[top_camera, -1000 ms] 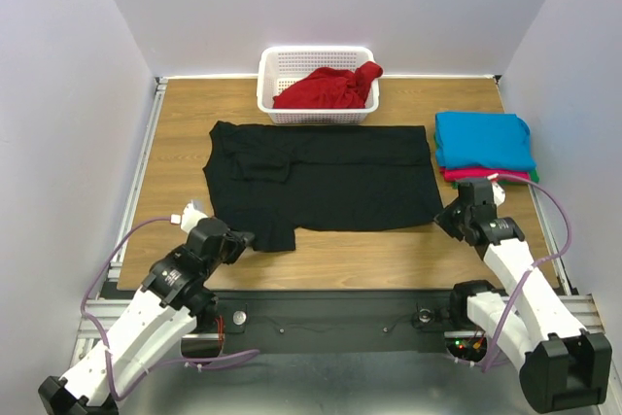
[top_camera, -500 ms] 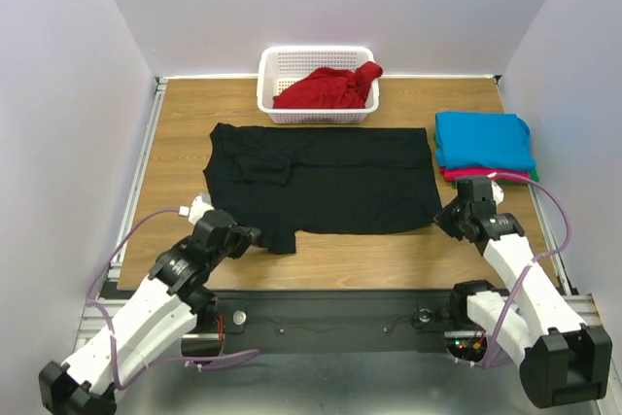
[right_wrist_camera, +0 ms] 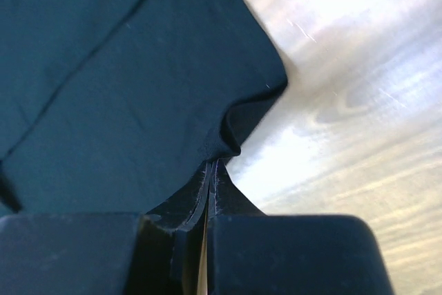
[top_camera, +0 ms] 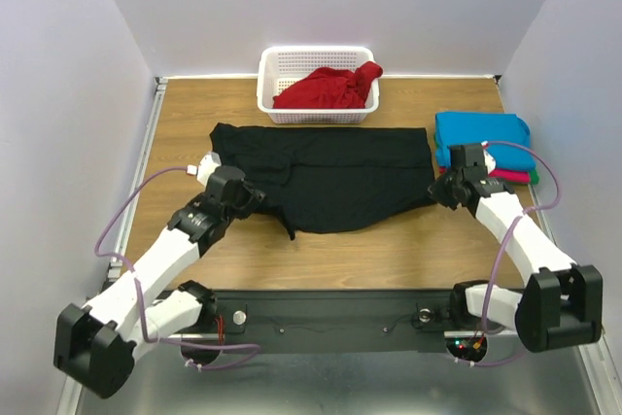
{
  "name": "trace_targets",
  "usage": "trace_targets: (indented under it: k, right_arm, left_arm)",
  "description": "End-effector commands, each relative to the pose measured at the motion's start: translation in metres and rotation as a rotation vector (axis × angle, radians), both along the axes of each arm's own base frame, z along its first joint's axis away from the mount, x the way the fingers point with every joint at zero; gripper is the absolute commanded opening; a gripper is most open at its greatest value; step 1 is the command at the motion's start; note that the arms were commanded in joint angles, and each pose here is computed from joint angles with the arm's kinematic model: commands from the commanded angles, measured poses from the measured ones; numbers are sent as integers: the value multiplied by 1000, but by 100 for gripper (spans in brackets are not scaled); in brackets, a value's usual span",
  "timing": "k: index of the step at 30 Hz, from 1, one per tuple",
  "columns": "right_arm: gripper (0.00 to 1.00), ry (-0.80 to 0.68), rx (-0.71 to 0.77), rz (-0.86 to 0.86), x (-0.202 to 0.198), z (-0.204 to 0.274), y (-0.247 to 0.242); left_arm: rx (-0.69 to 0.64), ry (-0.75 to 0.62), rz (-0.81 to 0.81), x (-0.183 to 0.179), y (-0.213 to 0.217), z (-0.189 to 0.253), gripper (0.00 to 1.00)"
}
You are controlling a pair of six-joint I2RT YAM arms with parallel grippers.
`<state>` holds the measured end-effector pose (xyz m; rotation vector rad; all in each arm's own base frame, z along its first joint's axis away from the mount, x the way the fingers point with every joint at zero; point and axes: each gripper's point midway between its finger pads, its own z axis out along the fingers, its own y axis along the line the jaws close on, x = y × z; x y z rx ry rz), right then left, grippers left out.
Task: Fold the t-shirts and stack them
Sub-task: Fold the tshirt
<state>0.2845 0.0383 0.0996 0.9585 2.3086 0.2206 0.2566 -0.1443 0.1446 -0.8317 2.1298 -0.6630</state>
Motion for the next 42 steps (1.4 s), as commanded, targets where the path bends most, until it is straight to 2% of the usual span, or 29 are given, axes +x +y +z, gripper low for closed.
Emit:
trace_targets:
  k: [1,6,18,35,42]
  right_arm:
    - [0,-102,-9,-23,34,26,-3]
    - [0,-131,-26,-28,59,41,-4]
    - [0,-110,-87,-30,99,41,-8]
    - [0,-3,-175,-75,130,1,-28]
    - [1,37,-210,-71,138,-14,-33]
  left_arm:
    - [-14,-81,-12,31,-3,27,0]
    - [13,-69,7,59,8,29,0]
    - [72,-104,49,105,41,38,0]
    - [189,-85,13,193,53,20,0]
    - [199,-76,-67,218,43,9,0]
